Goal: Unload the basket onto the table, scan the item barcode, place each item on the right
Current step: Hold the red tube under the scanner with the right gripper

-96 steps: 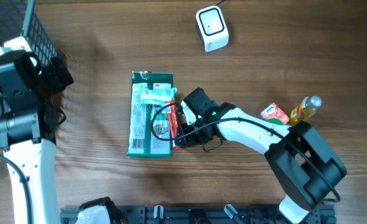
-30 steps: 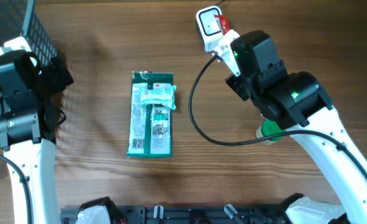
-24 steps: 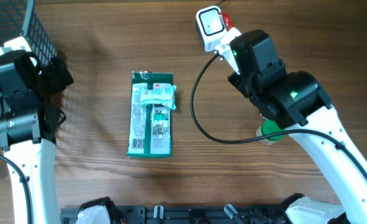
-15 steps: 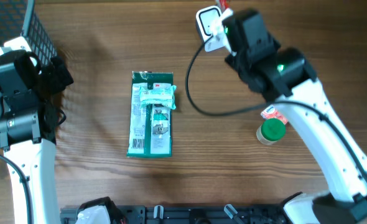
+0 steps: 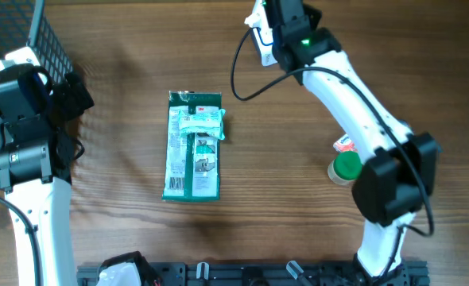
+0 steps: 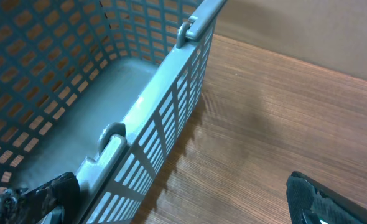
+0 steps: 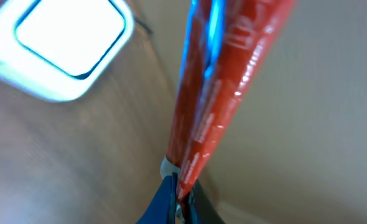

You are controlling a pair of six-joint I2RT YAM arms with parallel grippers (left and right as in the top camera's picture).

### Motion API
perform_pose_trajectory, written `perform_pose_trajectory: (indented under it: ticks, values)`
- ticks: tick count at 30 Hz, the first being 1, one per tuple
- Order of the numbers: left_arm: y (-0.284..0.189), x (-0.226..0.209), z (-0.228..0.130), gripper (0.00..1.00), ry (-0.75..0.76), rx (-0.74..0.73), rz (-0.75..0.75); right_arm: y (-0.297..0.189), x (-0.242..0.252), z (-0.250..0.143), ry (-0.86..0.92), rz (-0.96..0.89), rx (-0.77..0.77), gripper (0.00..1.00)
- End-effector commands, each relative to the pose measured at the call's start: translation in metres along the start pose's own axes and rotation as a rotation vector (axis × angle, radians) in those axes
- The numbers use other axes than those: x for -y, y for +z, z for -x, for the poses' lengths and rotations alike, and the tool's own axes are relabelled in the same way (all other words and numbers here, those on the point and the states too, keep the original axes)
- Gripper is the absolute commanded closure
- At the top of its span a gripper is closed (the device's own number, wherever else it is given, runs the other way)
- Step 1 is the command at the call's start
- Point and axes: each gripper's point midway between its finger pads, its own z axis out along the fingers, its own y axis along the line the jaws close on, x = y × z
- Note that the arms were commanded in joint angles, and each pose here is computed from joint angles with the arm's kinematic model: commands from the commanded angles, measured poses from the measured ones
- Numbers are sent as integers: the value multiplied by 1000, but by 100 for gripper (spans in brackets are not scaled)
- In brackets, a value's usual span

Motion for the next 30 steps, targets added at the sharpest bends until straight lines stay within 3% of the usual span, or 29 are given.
perform_pose_trajectory:
  ticks: [1,15,30]
  values:
    - [20,8,-44,0,-15,-150,-34,36,-9,-12,-136,-73,-138,96]
    - [20,8,-44,0,-15,-150,-34,112,-78,-37,-214,-36,-281,96]
    - [20,8,-44,0,-15,-150,-33,110,-103,-50,-367,47,-341,96]
